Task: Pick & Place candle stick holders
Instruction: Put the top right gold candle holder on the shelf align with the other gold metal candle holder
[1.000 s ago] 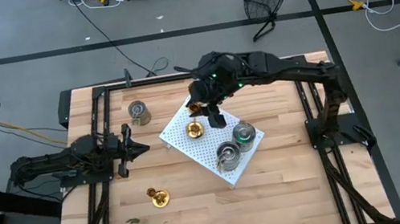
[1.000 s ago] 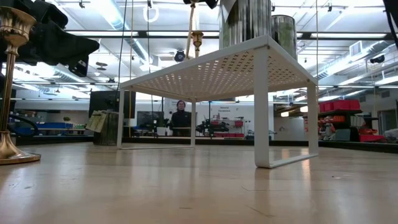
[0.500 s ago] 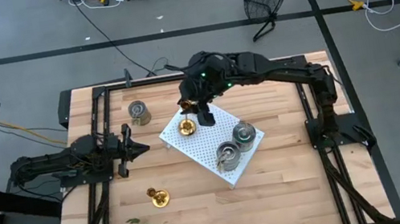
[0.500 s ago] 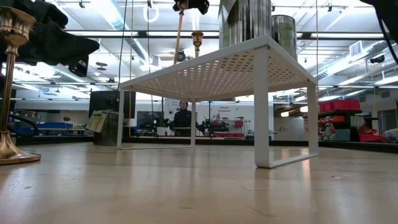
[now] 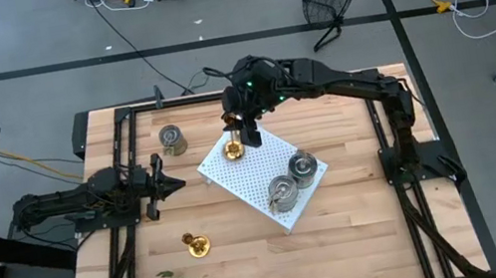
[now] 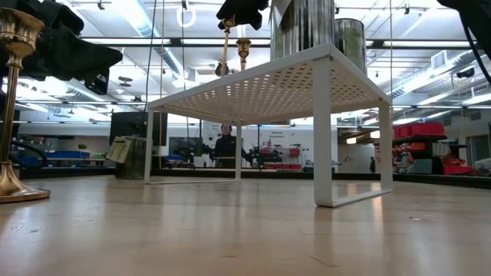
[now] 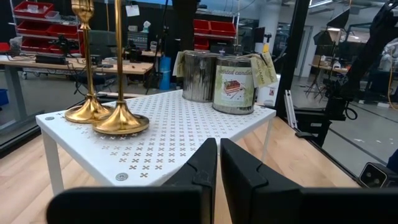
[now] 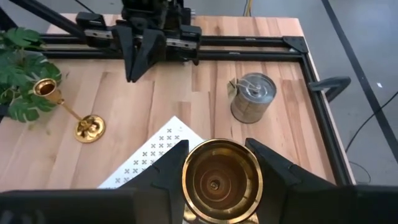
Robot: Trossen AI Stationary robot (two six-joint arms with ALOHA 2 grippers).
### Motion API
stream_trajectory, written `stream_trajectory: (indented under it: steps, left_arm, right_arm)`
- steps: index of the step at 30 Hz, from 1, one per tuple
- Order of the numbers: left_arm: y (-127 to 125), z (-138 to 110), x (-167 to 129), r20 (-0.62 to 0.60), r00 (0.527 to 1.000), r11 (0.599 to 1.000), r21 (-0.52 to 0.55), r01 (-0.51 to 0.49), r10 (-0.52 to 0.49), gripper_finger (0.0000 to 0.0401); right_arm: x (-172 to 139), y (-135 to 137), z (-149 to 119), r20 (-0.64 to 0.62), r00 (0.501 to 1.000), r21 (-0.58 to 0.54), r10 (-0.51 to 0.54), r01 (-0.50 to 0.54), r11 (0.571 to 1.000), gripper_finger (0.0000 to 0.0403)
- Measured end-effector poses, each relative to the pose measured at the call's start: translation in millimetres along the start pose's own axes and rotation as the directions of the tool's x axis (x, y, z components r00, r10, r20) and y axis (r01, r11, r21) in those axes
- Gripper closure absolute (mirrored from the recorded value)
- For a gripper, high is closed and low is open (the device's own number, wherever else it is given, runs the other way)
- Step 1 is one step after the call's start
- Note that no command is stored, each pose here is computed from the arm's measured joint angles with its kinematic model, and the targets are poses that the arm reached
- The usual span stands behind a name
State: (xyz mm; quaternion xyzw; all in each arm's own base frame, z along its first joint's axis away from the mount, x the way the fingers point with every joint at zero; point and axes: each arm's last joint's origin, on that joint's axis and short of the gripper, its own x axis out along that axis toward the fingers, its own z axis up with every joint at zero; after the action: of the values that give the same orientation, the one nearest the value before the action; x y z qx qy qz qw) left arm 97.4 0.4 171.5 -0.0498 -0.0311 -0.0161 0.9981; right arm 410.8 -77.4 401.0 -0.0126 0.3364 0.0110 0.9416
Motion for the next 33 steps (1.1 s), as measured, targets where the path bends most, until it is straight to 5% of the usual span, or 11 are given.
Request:
stream_trajectory:
  steps: [33]
  left_arm:
    - [0.0, 0.0, 0.0, 0.0, 1.0, 1.0, 0.0, 0.0, 0.0, 0.0376]
  right_arm:
    - [5.8, -4.5, -1.7, -0.007, 1.0, -0.004, 0.005, -0.005, 1.0, 0.026]
